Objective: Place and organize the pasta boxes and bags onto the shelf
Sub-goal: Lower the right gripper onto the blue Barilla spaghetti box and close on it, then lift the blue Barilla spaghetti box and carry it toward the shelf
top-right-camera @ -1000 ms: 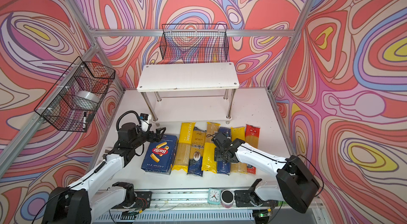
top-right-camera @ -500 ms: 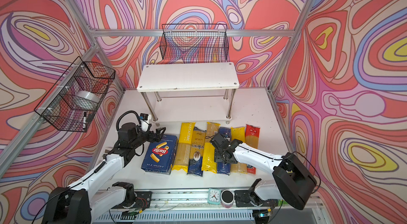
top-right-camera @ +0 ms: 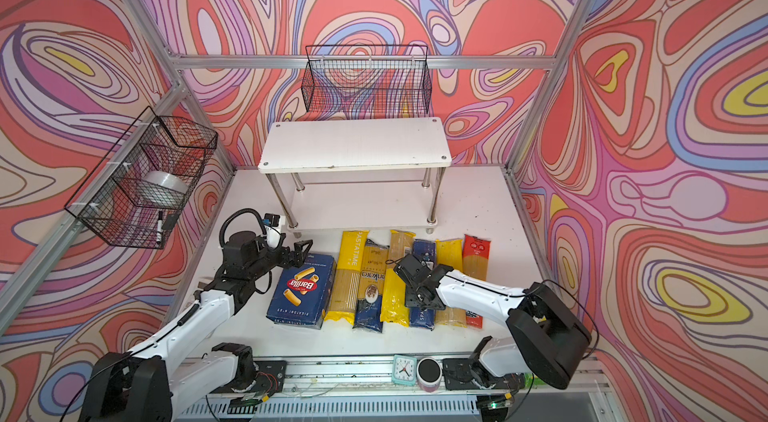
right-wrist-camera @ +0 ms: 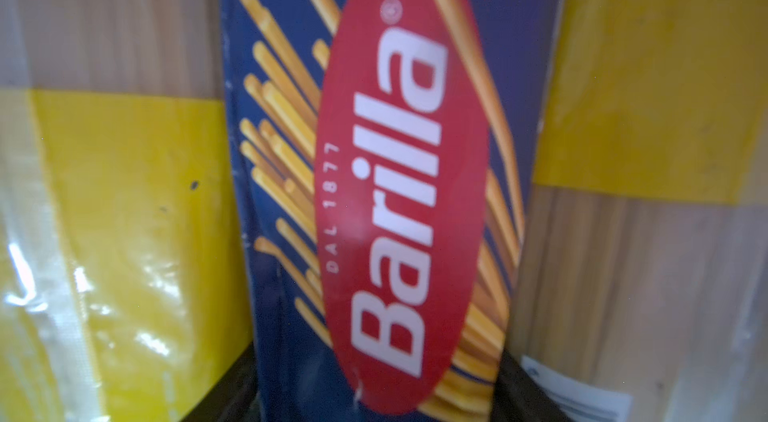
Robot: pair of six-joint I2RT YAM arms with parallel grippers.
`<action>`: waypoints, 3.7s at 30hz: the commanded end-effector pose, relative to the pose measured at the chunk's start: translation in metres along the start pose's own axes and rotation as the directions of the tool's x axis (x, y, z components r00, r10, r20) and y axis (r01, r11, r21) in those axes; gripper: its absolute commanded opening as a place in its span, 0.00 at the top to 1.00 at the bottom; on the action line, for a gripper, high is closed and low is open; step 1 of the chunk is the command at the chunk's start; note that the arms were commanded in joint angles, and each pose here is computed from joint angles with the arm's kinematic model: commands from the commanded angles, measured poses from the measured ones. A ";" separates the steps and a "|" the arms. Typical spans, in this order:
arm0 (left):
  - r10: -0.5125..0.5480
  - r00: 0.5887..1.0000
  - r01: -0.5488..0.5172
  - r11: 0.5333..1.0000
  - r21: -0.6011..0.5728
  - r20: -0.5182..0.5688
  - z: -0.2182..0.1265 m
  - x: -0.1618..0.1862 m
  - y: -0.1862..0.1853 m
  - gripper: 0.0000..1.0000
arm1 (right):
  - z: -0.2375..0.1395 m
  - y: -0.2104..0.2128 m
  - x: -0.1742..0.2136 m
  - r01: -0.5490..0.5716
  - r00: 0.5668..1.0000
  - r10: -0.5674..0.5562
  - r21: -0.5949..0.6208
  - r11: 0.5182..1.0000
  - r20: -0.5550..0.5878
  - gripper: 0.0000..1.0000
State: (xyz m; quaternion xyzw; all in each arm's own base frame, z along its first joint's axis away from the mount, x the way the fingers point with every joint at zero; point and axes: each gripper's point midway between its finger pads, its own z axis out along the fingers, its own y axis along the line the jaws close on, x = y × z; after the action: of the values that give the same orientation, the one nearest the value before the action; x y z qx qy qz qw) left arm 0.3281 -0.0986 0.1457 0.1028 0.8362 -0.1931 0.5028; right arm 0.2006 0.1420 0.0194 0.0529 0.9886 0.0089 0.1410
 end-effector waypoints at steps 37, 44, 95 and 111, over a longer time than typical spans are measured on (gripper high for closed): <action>0.010 1.000 -0.010 1.000 -0.011 0.005 0.000 -0.004 0.000 0.00 | -0.069 -0.008 -0.045 0.049 0.965 -0.039 -0.032 0.998 0.261 0.80; 0.008 1.000 -0.008 1.000 -0.018 0.008 -0.001 -0.003 0.001 0.00 | -0.094 0.004 -0.058 0.072 0.946 -0.031 -0.116 0.991 0.323 0.82; 0.016 1.000 -0.016 1.000 0.005 0.006 -0.001 -0.004 -0.003 0.00 | -0.321 0.115 -0.130 0.612 0.691 -0.239 -0.375 0.696 0.683 0.97; 0.019 1.000 -0.019 1.000 0.020 -0.004 0.001 -0.003 -0.005 0.00 | -0.376 0.115 -0.167 0.599 0.632 -0.210 -0.299 0.743 0.746 0.97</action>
State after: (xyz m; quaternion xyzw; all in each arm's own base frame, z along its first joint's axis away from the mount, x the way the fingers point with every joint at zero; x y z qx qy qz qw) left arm 0.3282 -0.0980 0.1472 0.1022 0.8352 -0.1915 0.5053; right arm 0.2509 0.2421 0.3602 -0.2475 0.8621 0.2154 0.3861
